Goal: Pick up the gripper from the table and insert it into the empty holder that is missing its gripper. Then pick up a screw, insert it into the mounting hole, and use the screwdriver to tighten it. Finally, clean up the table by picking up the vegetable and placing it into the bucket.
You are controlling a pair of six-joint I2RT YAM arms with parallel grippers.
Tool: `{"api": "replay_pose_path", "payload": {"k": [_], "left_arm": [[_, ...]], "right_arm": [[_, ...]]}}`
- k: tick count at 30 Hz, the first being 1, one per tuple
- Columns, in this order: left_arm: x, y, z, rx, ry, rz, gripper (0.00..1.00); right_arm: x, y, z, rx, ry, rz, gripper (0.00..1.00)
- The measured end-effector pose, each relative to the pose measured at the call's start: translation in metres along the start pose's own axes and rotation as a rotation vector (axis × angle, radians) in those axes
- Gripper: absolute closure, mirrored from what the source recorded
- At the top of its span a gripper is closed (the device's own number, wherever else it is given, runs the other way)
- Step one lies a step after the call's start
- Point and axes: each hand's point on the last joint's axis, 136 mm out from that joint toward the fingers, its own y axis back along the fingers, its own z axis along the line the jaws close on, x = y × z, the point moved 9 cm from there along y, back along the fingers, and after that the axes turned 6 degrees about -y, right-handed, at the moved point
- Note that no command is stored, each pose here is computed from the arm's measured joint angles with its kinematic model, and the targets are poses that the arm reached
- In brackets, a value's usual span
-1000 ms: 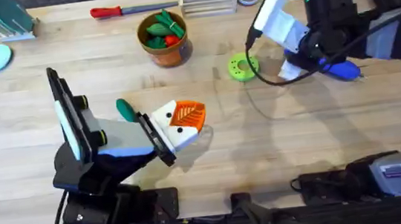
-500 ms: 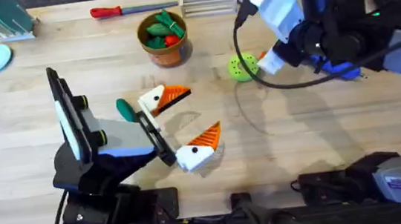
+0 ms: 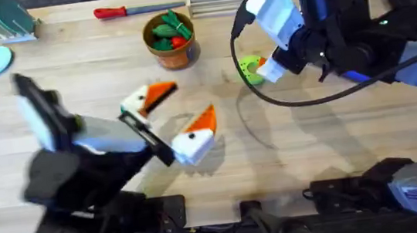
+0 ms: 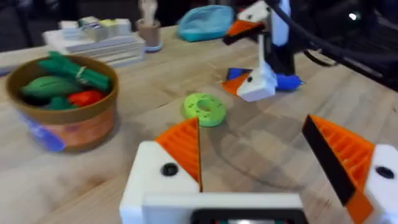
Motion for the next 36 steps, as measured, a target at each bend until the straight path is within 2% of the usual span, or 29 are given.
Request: {"api": "replay_pose_path", "payload": {"k": [5, 8, 12, 16, 20, 23, 29, 33, 36], "left_arm": [[-0.040, 0.019, 0.002, -0.201, 0.121, 0.141, 0.009], [-0.058, 0.022, 0.008, -0.302, 0.196, 0.286, 0.009], [-0.071, 0.011, 0.023, -0.410, 0.291, 0.533, 0.009], [-0.082, -0.016, 0.045, -0.450, 0.330, 0.659, 0.009], [-0.070, -0.025, 0.056, -0.503, 0.415, 0.813, 0.009], [-0.057, -0.019, 0.069, -0.633, 0.563, 0.892, 0.009], [-0.041, 0.000, 0.107, -0.875, 0.785, 0.909, 0.010], [-0.032, 0.010, 0.134, -0.988, 0.885, 0.885, 0.009], [-0.020, 0.013, 0.149, -1.037, 0.945, 0.921, 0.009]], "right_arm": [[0.000, 0.000, 0.000, 0.000, 0.000, 0.000, 0.017], [0.000, 0.000, 0.000, 0.000, 0.000, 0.000, 0.017], [0.000, 0.000, 0.000, 0.000, 0.000, -0.001, 0.017], [0.000, 0.000, 0.000, 0.000, 0.000, -0.001, 0.016], [0.000, 0.000, 0.000, 0.000, 0.000, -0.001, 0.017], [0.000, 0.000, 0.000, 0.000, 0.000, -0.001, 0.016], [0.000, 0.000, 0.000, 0.001, 0.000, -0.001, 0.017], [0.000, 0.000, 0.000, 0.001, 0.000, -0.001, 0.017], [0.000, 0.000, 0.000, 0.001, 0.000, -0.001, 0.017]]}}
